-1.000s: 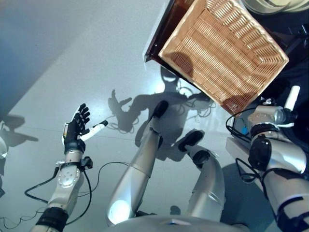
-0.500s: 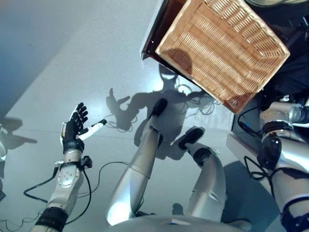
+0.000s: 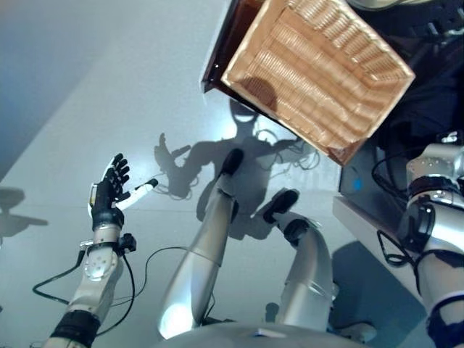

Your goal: Pick up the clothes and place them into the washing machine

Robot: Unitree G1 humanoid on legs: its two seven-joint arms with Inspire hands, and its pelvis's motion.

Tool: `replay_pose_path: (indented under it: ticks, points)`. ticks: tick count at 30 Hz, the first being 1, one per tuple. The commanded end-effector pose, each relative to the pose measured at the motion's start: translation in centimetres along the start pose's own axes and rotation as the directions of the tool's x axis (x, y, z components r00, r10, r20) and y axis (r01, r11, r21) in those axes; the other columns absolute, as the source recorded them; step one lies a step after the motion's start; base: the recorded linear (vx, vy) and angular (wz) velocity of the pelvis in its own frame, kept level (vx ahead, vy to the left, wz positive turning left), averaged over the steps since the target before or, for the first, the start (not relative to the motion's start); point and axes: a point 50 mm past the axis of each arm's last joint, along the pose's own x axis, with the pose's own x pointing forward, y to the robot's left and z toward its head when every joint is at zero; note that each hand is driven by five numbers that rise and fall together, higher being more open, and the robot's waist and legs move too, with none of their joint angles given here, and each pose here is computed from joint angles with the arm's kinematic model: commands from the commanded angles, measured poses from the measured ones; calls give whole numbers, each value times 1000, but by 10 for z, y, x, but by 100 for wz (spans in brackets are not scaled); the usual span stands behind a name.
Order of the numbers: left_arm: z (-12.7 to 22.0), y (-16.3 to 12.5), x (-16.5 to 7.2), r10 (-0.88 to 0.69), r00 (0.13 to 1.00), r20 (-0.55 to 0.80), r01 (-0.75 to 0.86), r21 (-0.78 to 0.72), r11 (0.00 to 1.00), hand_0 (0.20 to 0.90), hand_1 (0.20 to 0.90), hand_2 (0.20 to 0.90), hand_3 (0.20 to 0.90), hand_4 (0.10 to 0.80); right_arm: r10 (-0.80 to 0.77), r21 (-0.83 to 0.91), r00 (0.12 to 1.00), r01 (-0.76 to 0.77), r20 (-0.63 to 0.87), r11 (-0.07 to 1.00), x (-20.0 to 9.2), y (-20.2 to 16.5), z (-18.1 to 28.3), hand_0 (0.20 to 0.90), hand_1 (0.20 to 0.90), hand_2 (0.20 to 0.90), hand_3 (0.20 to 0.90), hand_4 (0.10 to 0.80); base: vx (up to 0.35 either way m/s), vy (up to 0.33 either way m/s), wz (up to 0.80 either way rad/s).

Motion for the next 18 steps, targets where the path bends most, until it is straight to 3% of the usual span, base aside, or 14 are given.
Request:
replay_pose_path:
  ticks: [1, 7, 8, 12, 18]
  points:
    - [4, 36, -4, 111, 993, 40, -113, 39, 993, 900, 900, 900, 900, 800, 65, -23, 940, -60, 335, 998, 20, -1, 76, 200, 200, 200, 200, 300, -7, -37, -16]
    - [2, 38, -5, 99, 995, 32, -101, 61, 993, 900, 900, 900, 900, 800, 61, -57, 923, -43, 380, 997, 25, -8, 89, 200, 200, 200, 200, 300, -1, -37, -6]
    - [2, 40, -4, 100, 995, 29, -101, 68, 993, 900, 900, 900, 900, 800, 71, -64, 925, -50, 373, 997, 26, -9, 89, 900, 900, 900, 900, 800, 2, -31, 0]
    - [0, 38, -5, 87, 996, 20, -88, 65, 994, 900, 900, 900, 900, 800, 89, -122, 942, -51, 323, 991, 28, -16, 74, 900, 900, 900, 900, 800, 0, -9, 0]
    - [-5, 25, -3, 18, 1000, -8, -18, 57, 998, 900, 900, 900, 900, 800, 63, -232, 992, -37, 106, 972, 16, -63, -2, 900, 900, 900, 900, 800, -8, 18, 1]
